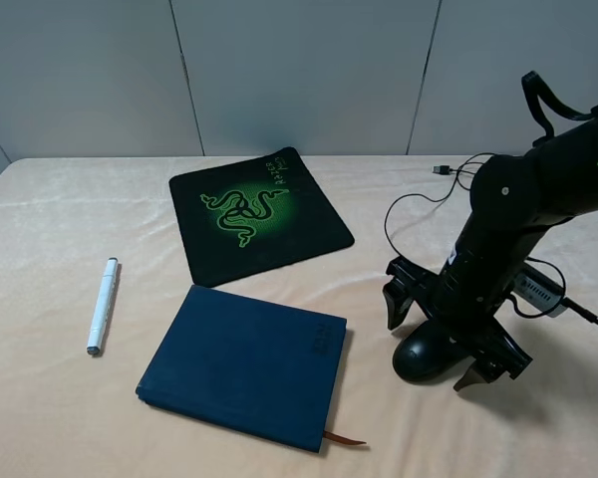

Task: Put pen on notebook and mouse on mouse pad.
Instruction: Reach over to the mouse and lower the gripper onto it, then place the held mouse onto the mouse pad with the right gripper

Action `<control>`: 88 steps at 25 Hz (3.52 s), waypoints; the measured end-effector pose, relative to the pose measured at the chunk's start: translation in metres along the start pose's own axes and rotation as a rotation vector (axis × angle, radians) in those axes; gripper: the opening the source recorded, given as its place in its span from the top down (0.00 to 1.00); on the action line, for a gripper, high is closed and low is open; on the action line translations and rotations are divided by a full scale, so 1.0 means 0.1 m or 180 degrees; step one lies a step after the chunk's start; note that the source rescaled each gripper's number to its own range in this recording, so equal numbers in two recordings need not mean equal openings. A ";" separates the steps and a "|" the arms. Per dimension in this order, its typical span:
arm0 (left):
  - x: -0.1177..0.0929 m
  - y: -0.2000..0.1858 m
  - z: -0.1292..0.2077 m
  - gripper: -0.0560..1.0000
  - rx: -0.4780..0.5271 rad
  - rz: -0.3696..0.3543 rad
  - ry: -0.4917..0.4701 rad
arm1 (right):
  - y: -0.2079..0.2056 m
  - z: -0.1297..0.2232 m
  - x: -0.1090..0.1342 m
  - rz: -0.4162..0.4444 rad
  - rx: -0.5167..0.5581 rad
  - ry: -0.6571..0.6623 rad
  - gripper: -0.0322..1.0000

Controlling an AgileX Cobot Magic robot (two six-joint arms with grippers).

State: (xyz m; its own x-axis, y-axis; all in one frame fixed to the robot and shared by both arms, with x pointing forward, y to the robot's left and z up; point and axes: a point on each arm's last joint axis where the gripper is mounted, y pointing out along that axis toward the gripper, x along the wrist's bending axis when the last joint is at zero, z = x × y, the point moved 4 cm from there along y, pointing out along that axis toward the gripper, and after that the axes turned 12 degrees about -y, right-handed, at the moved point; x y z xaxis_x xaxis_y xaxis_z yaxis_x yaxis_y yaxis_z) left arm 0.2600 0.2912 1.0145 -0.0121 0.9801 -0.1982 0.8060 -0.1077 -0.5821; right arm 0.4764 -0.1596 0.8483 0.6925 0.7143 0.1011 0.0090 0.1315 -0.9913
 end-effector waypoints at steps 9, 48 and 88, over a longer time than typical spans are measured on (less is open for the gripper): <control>0.00 0.00 0.00 0.00 -0.0004 0.0001 0.0000 | 0.02 0.00 -0.02 0.0045 -0.0001 0.0015 0.81; 0.00 0.00 0.00 0.00 -0.0004 0.0001 0.0000 | -1.02 0.30 -0.04 -0.0853 -0.0177 -0.2352 0.94; 0.00 0.00 0.00 0.00 -0.0001 0.0000 0.0000 | -0.90 -0.12 2.10 -0.0788 -0.0221 -0.3672 0.94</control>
State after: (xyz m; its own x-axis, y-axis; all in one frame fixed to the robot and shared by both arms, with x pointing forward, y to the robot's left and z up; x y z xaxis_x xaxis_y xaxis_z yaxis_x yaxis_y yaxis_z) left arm 0.2600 0.2912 1.0145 -0.0121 0.9801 -0.1982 0.8061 -0.1077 -0.5819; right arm 0.6296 -0.0295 0.9581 -0.3942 0.8777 0.2726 0.1153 0.3415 -0.9328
